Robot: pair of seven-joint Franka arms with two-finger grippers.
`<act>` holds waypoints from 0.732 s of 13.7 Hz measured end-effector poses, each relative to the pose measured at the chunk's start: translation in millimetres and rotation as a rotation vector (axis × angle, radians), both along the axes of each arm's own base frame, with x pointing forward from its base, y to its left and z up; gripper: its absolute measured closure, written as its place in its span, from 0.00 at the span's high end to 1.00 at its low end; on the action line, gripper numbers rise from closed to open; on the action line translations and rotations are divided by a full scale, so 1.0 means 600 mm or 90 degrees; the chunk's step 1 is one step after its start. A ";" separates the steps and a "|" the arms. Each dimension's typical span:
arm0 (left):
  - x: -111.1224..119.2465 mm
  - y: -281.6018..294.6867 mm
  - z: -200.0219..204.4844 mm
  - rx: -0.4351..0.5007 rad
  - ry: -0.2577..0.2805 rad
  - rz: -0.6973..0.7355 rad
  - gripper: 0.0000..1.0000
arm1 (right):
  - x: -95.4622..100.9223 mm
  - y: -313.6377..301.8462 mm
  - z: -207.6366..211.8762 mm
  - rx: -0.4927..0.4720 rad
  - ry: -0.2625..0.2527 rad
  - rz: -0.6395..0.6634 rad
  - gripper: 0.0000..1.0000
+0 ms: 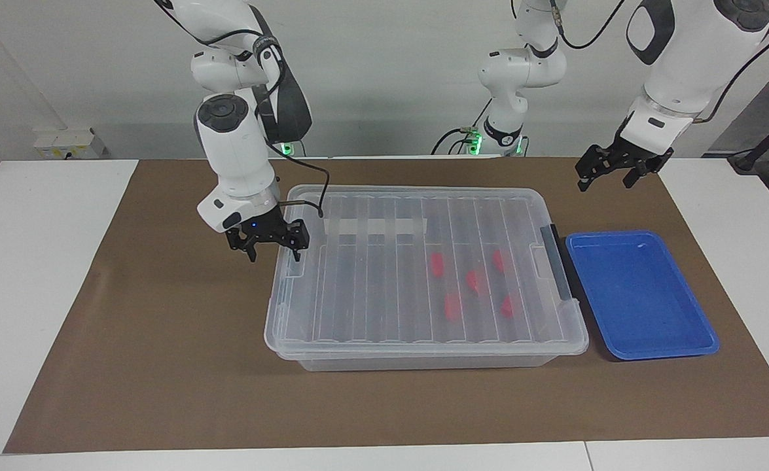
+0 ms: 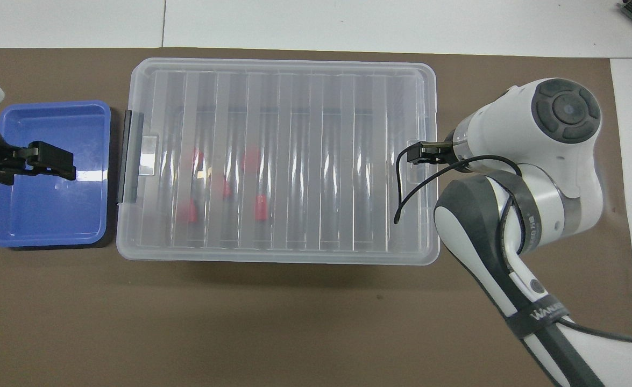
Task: Place red block in blue tray from box
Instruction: 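Reach the right gripper to the clear lid's edge nearest it, then slide the clear lid away from the blue tray with the right gripper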
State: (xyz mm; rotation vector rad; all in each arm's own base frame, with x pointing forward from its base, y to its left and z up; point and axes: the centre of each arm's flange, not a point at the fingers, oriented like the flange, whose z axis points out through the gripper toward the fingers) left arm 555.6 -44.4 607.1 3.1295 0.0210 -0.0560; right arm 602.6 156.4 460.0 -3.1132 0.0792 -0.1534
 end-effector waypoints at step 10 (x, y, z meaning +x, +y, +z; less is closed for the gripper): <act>0.000 0.000 0.000 0.000 0.000 0.000 1.00 | 0.010 -0.059 -0.004 -0.015 0.012 0.028 0.96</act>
